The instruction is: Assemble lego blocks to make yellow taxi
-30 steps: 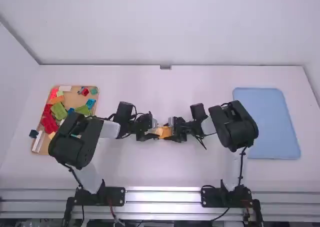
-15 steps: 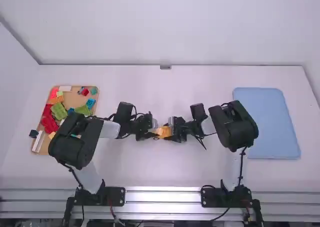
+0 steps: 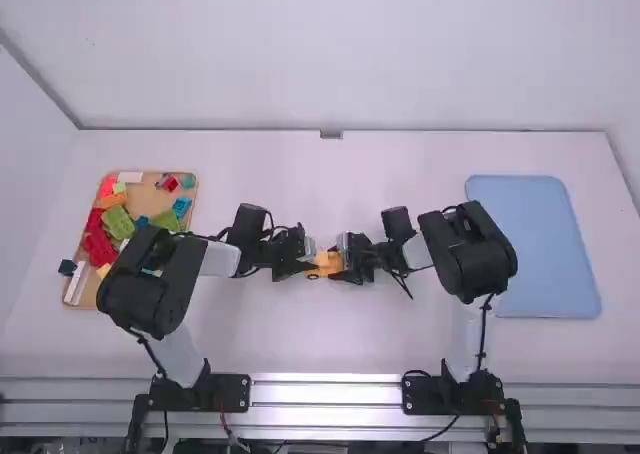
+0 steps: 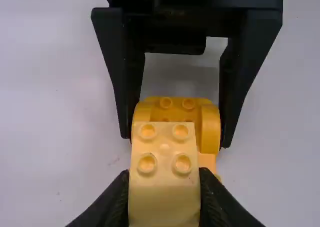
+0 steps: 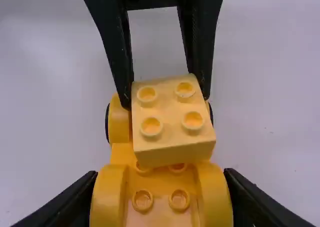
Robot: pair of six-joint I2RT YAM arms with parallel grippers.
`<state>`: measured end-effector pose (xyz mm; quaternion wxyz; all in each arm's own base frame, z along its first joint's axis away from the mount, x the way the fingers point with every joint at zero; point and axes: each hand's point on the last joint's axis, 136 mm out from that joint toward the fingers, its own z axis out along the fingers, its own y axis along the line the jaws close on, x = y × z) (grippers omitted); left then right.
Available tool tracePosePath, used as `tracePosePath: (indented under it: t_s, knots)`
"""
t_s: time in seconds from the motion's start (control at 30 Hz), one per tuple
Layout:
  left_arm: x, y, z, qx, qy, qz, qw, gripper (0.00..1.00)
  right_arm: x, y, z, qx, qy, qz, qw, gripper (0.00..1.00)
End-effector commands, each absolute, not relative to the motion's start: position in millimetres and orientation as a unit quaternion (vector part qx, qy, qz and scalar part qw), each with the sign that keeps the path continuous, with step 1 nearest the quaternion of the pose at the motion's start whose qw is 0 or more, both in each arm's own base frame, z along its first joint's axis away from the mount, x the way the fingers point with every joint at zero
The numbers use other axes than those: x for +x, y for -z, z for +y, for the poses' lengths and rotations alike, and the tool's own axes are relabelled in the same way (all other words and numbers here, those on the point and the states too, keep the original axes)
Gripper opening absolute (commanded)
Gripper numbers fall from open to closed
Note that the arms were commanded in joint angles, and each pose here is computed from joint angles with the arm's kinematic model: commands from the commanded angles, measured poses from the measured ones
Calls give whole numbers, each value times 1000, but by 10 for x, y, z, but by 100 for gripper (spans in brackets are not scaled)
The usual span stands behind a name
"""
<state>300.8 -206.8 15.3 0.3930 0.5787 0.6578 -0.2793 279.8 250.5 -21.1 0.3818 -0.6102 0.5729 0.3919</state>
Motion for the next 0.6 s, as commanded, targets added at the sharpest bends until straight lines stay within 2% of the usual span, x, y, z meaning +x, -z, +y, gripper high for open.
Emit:
tracePosePath:
  t_s: [0.0,0.3,0.57]
  knots:
    - [2931,-86,-2027,573,283,669,379,29,2785,335,2459,-603,-384,598,363,63]
    - [2959,-75,-1982,570,270,684,367,28,2786,335,2459,-603,-384,598,363,63]
    - [2973,-77,-1873,557,269,698,361,22,2789,339,2457,-603,-382,598,363,63]
